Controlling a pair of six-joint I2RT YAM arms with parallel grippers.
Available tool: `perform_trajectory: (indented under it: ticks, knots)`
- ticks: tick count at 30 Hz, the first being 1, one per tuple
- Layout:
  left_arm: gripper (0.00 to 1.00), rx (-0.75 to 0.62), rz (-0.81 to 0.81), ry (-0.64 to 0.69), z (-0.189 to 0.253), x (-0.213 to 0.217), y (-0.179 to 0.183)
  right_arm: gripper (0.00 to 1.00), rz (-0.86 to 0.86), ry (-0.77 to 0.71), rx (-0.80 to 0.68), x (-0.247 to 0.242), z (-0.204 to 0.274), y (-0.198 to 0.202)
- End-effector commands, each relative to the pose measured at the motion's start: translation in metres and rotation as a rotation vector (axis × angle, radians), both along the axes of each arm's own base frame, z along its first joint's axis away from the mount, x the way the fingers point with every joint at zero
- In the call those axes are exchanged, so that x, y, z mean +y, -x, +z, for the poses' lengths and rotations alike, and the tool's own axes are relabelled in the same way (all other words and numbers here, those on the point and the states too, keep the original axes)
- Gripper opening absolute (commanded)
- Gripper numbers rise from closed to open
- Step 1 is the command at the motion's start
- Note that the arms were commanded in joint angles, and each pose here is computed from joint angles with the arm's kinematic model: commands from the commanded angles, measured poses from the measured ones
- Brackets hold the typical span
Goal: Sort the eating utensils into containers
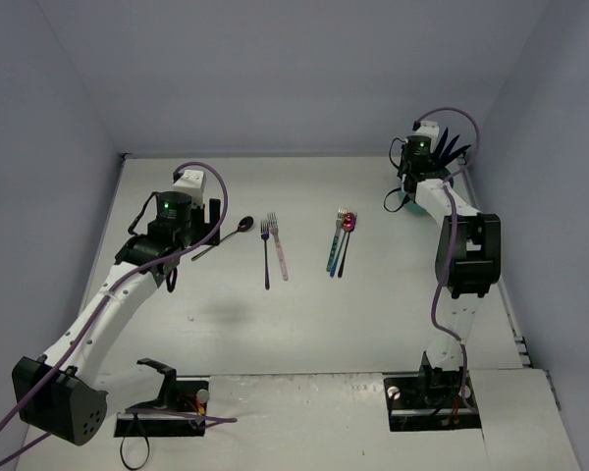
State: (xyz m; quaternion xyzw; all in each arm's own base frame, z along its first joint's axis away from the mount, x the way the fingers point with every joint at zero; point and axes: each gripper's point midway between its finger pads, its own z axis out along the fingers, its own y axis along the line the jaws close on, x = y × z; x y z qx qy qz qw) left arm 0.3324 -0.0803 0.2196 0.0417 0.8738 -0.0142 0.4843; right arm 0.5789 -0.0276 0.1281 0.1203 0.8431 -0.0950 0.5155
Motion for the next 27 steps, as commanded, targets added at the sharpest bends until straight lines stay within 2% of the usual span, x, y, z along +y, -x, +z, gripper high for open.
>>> perform_trajectory:
  ticks: [1,4,8,13,15,18,22,27]
  knots:
    - [0.74,-0.081,0.0,0.019,0.024,-0.001,-0.011,0.1,-0.038,-0.003,-0.07,-0.008,0.03,-0.007]
    - [0.74,-0.084,0.001,0.018,0.024,-0.001,-0.011,0.04,-0.044,-0.008,-0.055,-0.01,0.023,-0.004]
    - [0.74,-0.082,0.002,0.017,0.023,0.0,-0.01,0.05,-0.032,-0.011,-0.052,-0.009,0.025,-0.002]
    - [0.74,-0.082,-0.002,0.021,0.024,-0.002,-0.011,0.14,0.019,-0.013,-0.093,0.002,0.058,0.008]
    - [0.74,-0.081,-0.006,0.026,0.024,-0.003,-0.011,0.23,0.056,-0.025,-0.125,0.011,0.085,0.021]
    - [0.74,-0.083,-0.013,0.034,0.025,-0.004,-0.011,0.31,0.108,-0.049,-0.123,0.032,0.1,0.043]
    - [0.74,-0.086,-0.013,0.039,0.027,-0.003,-0.01,0.4,0.15,-0.093,-0.08,0.068,0.099,0.085]
    - [0.74,-0.083,-0.017,0.041,0.026,-0.003,-0.009,0.42,0.176,-0.198,0.02,0.116,0.066,0.128]
